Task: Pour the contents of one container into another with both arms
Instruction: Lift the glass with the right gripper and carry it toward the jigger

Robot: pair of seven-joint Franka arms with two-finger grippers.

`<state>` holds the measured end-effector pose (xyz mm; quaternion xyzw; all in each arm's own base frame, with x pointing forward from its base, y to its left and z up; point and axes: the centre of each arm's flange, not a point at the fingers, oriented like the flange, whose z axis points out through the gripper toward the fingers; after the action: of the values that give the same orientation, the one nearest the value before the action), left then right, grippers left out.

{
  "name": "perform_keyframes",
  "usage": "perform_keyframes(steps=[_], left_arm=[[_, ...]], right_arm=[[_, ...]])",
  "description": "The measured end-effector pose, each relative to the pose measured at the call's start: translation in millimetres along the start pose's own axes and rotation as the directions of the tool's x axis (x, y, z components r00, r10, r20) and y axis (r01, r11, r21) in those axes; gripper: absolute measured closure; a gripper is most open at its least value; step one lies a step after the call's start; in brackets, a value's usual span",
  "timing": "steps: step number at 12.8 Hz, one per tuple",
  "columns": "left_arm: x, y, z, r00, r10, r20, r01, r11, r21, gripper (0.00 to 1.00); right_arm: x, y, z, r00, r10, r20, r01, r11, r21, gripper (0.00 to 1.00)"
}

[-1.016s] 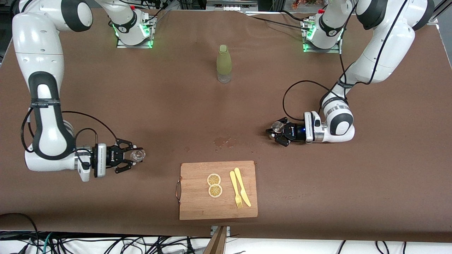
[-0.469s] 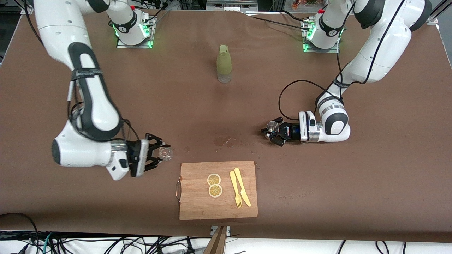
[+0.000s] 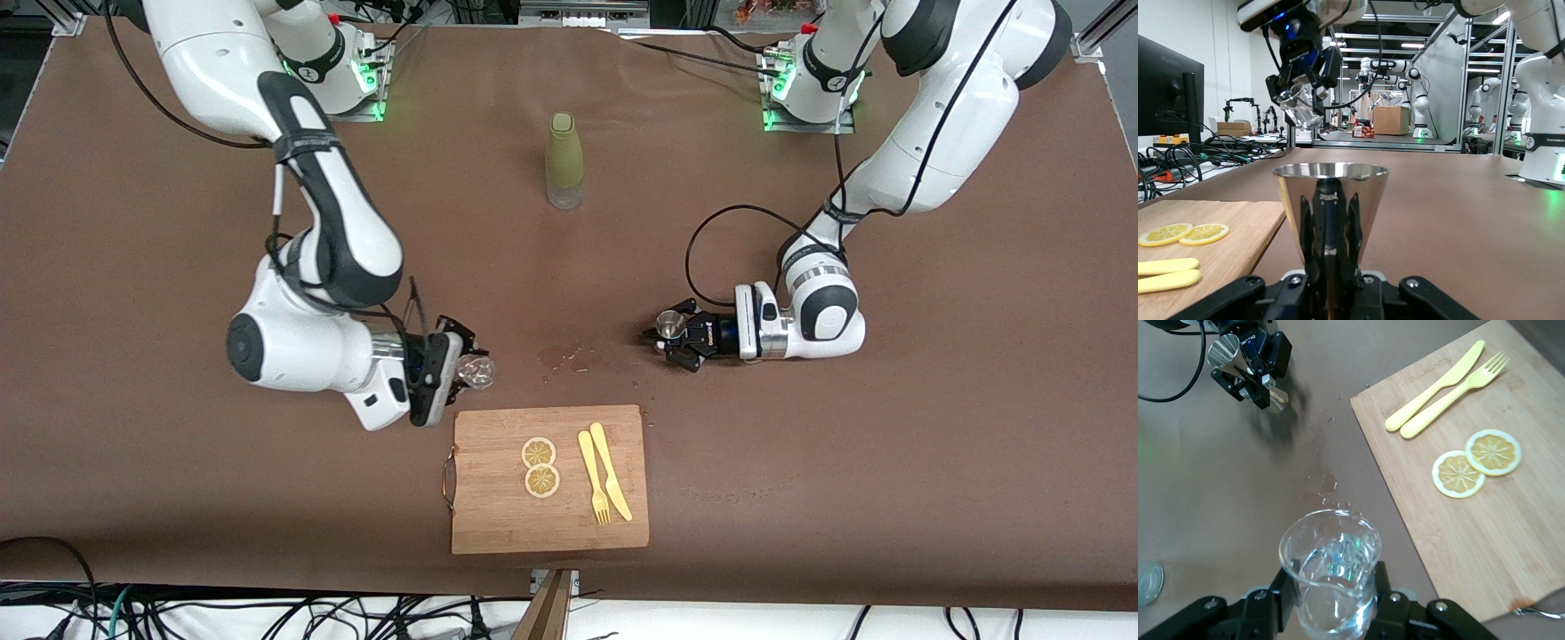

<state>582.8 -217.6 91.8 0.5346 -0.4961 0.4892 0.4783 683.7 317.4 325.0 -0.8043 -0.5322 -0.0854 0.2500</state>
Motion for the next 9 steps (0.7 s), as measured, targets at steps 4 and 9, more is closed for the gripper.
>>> perform_keyframes(steps=[4,9], left_arm=[[-2,8,24,0.999,-0.006,0.037,0.006,1.000,-0.002,0.92],[-11,6,36,0.999,-0.006,0.041,0.007,1.000,-0.003,0.92]], right_arm=[[29,-35,23,0.998,0.028,0.064,-0.026,0.999,-0.042,0.51],[49,-65,46,0.991,0.054,0.122,-0.043,0.995,-0.086,0.51]])
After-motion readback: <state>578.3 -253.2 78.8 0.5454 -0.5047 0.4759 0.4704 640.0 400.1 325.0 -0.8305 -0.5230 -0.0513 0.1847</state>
